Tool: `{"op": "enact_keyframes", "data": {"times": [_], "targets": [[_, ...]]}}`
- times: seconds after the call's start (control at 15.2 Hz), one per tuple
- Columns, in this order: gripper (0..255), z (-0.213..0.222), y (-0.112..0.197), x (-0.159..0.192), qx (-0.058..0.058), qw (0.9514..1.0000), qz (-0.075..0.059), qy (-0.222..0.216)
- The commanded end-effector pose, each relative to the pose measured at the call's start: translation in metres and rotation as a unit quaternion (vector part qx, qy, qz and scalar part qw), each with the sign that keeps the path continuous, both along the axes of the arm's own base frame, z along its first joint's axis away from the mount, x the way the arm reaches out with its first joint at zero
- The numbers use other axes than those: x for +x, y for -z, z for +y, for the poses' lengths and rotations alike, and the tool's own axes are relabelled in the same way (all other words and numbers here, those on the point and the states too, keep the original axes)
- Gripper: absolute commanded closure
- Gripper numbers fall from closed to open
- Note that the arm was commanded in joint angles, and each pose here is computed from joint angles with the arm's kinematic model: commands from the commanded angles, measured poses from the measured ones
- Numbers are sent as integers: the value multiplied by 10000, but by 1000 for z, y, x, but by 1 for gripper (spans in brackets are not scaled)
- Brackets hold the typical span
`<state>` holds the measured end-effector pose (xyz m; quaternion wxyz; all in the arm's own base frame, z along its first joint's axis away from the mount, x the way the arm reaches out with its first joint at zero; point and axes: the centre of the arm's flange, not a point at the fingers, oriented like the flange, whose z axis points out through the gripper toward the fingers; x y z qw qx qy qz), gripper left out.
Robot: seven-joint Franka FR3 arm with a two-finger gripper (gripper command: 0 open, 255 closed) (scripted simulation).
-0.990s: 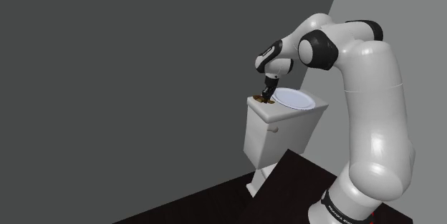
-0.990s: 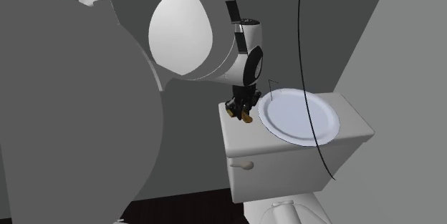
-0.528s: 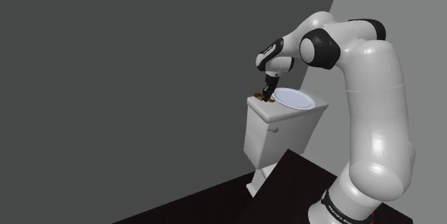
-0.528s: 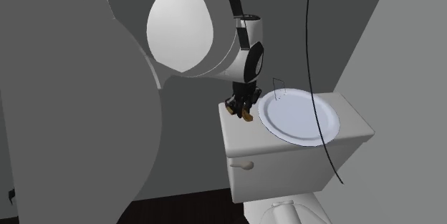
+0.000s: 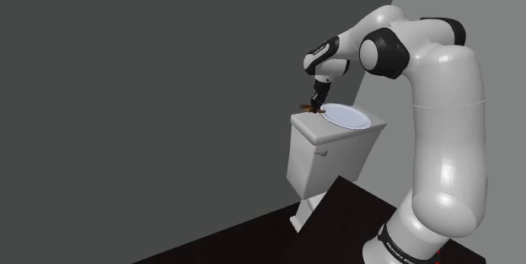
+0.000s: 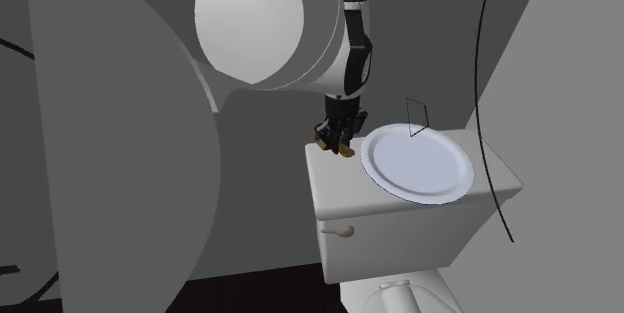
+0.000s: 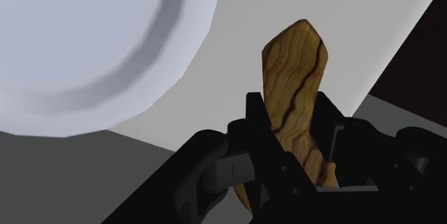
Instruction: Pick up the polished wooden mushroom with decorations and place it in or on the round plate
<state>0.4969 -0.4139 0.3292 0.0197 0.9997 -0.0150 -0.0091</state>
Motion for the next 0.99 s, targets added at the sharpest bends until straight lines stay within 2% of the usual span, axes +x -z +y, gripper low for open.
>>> {"op": "enact_keyframes", "data": {"times": [0.0, 0.33, 0.92], "targets": [[255, 0, -11, -1, 1, 10000, 1, 1], [255, 0, -38, -1, 1, 10000, 1, 1], [255, -97, -43, -69, 1, 10000, 1, 1]]}}
